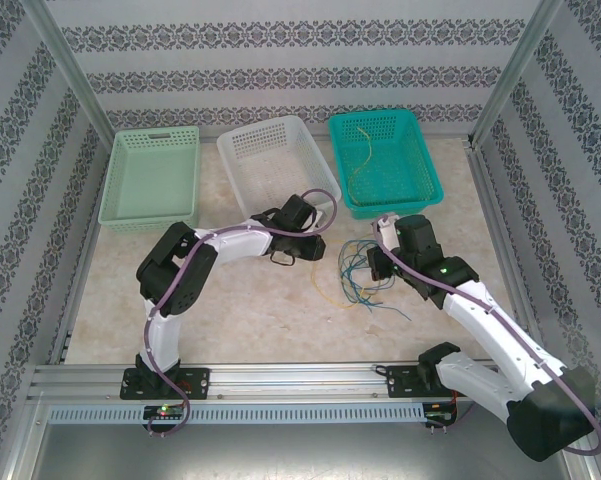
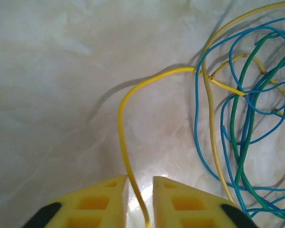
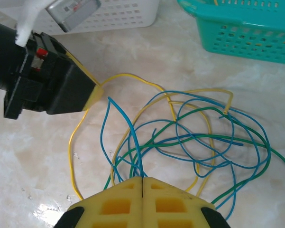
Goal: Untangle the cables
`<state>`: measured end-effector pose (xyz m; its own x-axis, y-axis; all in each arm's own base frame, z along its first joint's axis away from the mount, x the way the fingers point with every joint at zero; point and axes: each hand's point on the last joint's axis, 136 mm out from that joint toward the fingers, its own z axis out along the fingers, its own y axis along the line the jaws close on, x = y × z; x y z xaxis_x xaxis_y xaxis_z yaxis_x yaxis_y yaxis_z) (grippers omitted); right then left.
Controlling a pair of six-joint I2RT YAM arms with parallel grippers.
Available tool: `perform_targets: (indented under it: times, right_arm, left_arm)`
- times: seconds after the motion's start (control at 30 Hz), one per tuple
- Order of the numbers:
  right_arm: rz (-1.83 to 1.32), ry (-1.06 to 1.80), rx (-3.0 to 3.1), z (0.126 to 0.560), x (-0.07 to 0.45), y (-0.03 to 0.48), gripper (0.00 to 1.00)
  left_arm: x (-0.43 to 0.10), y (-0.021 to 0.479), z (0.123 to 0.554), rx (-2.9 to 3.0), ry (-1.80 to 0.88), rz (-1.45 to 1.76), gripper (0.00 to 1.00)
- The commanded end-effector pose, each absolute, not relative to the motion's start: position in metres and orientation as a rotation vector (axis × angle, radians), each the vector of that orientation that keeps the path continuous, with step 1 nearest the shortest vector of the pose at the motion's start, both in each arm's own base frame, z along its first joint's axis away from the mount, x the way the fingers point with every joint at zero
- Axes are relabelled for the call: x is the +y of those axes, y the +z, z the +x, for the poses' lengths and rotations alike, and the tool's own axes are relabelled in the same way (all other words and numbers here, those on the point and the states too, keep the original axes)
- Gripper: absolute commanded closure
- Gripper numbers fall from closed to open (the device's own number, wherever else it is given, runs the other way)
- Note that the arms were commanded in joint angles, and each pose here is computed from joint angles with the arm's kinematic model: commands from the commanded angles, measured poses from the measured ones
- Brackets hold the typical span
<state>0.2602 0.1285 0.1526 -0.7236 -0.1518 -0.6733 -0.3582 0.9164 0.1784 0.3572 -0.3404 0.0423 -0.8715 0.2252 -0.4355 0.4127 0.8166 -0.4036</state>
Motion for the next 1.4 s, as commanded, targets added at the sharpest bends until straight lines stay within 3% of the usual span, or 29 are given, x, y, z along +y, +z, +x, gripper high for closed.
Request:
perform_targets:
  times: [0.0, 0.1, 0.17, 0.3, 0.73, 0.97, 1.17, 1.37]
  right_arm:
    - [-0.290, 0.374, 2.394, 0.260, 0.120, 0.150, 1.00]
    - [-0.278, 0.369, 2.400, 0.260, 0.117, 0.148, 1.00]
    - [-0.274, 0.368, 2.404, 0.260, 0.116, 0.147, 1.00]
    - [-0.268, 0.367, 2.403, 0.261, 0.115, 0.147, 1.00]
    - [-0.244, 0.377, 2.399, 0.263, 0.111, 0.145, 1.00]
    - [-0.238, 0.389, 2.391, 0.265, 0.111, 0.147, 1.00]
    - [-0.236, 0.385, 2.395, 0.263, 0.109, 0.144, 1.00]
    - [-0.229, 0.389, 2.393, 0.264, 0.109, 0.145, 1.00]
  left_arm:
    - [-0.320, 0.005, 0.336, 2.805, -0.571, 0.457, 0.87]
    - [-0.317, 0.004, 0.335, 2.816, -0.553, 0.449, 0.87]
    - [-0.314, 0.003, 0.335, 2.825, -0.535, 0.445, 0.73]
    - [-0.315, 0.006, 0.332, 2.824, -0.521, 0.458, 0.56]
    - [-0.335, 0.009, 0.316, 2.818, -0.616, 0.426, 0.52]
    - [-0.337, -0.007, 0.305, 2.885, -0.570, 0.453, 0.56]
    - [-0.332, 0.003, 0.313, 2.847, -0.499, 0.449, 0.75]
    - [-0.327, 0.018, 0.319, 2.814, -0.450, 0.466, 0.87]
